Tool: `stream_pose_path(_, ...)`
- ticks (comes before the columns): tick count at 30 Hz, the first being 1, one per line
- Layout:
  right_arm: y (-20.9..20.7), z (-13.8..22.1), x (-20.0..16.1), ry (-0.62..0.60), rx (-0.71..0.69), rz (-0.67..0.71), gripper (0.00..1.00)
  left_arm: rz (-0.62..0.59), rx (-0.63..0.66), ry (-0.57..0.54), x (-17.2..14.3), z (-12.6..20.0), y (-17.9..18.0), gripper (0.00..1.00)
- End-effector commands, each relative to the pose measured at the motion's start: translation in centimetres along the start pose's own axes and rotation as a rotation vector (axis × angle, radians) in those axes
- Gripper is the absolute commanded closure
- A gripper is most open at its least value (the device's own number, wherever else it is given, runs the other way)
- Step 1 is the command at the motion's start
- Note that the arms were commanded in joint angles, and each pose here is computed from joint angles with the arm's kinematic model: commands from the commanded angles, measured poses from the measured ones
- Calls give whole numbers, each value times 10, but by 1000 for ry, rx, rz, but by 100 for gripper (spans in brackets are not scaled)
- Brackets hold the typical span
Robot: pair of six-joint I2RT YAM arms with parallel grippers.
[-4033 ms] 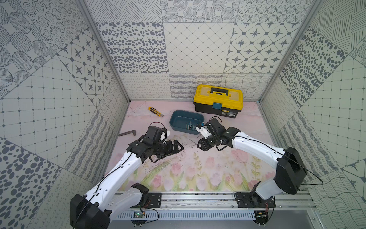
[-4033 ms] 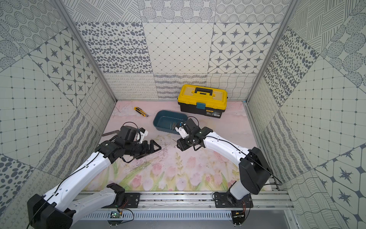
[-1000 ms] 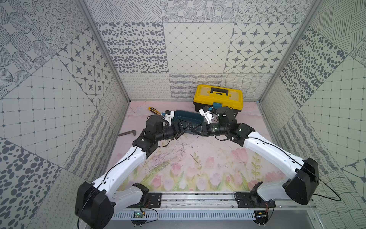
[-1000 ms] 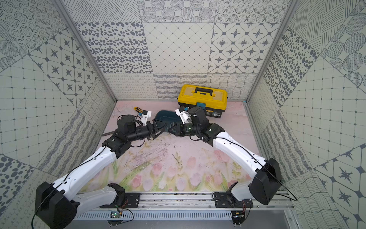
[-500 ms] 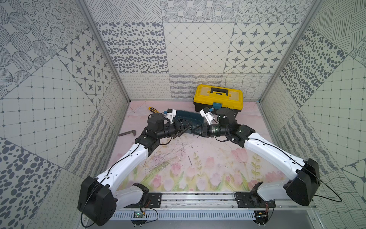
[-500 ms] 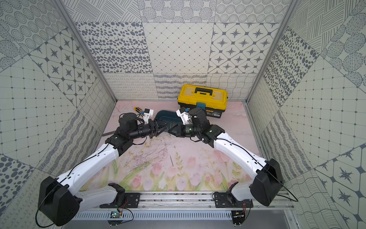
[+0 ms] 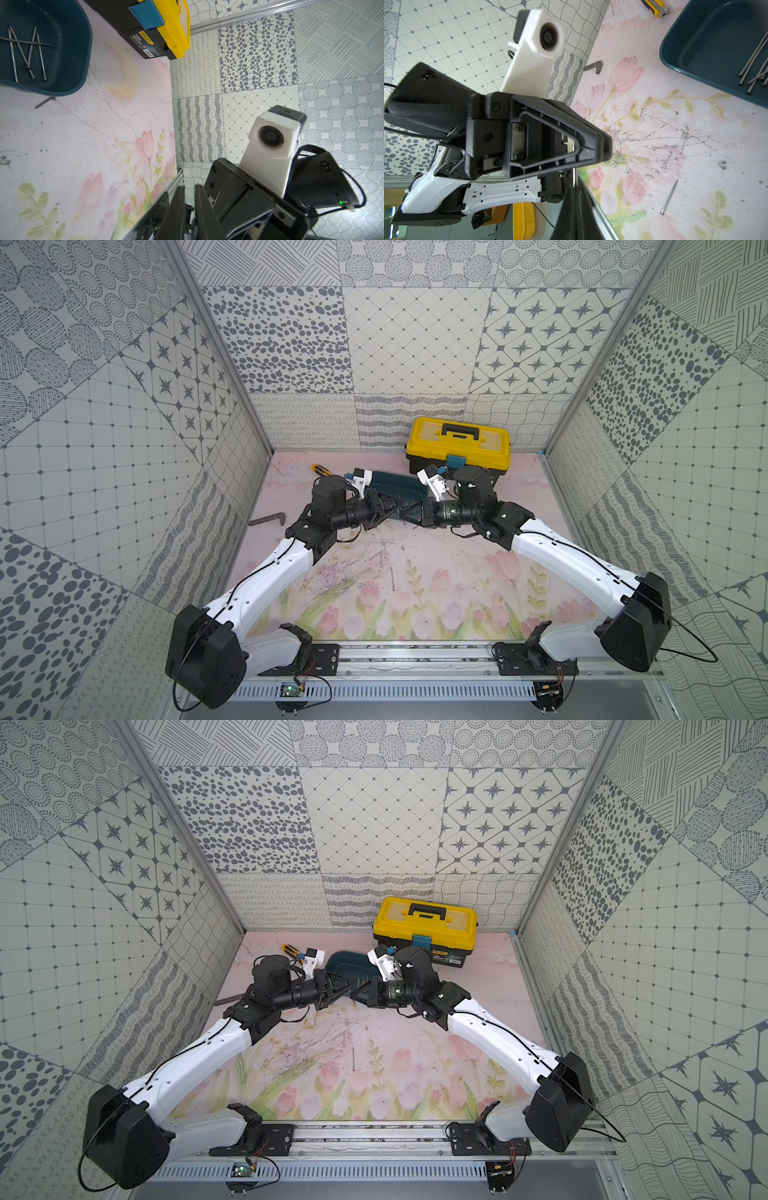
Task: Put the nails on the desktop into the storage box
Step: Pick up the nail from the center of the board, then place the nail in the storage box.
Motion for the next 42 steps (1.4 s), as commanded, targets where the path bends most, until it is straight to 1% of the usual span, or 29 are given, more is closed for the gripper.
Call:
stream_pose_path(1, 7, 1, 2, -26, 40, 22, 100, -46, -19, 25, 1, 0, -8, 100)
stream_pose_path(3, 6, 1, 2, -28, 36, 17, 100, -55, -8, 33, 1, 0, -9, 100)
stream_pose_path(4, 6, 1, 3, -31, 33, 17, 88, -62, -2, 37, 0, 1, -9, 100)
stream_pose_path(9, 4, 10, 10, -71, 21, 28, 58, -118, 65, 66, 1, 4, -12, 100)
stream_pose_path(11, 0, 20, 16, -112, 2, 27, 50, -138, 122, 88, 3, 4, -12, 100)
stream_pose_path(13, -3, 32, 20, -150, -26, 35, 46, -163, 194, 114, 6, 3, -9, 100)
stream_pose_path(17, -8, 56, 22, -218, -93, 86, 43, -215, 326, 178, 19, -6, -3, 100)
stream_pose_path(22, -11, 68, 12, -189, -184, 175, 42, -273, 459, 259, 40, -27, 10, 100)
stream_pose_path(28, -17, 79, 0, -180, -252, 215, 42, -316, 605, 333, 68, -63, 42, 100)
stream_pose_path(30, -20, 83, -5, -176, -268, 216, 42, -326, 638, 347, 77, -74, 49, 100)
stream_pose_path(35, -24, 93, -15, -174, -315, 218, 42, -331, 737, 390, 95, -104, 81, 100)
stream_pose_path(42, -26, 108, -27, -180, -369, 218, 42, -299, 768, 431, 100, -137, 121, 100)
Point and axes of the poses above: each gripper's point midway between its finger pads, its own z axis back along the fingers, its own y axis along the line the jaws close on, x = y × z, the point moved 7 cm from there along z, back along the fingers, and after that the axes turned 4 degrees about -z, right-handed, at the moved point
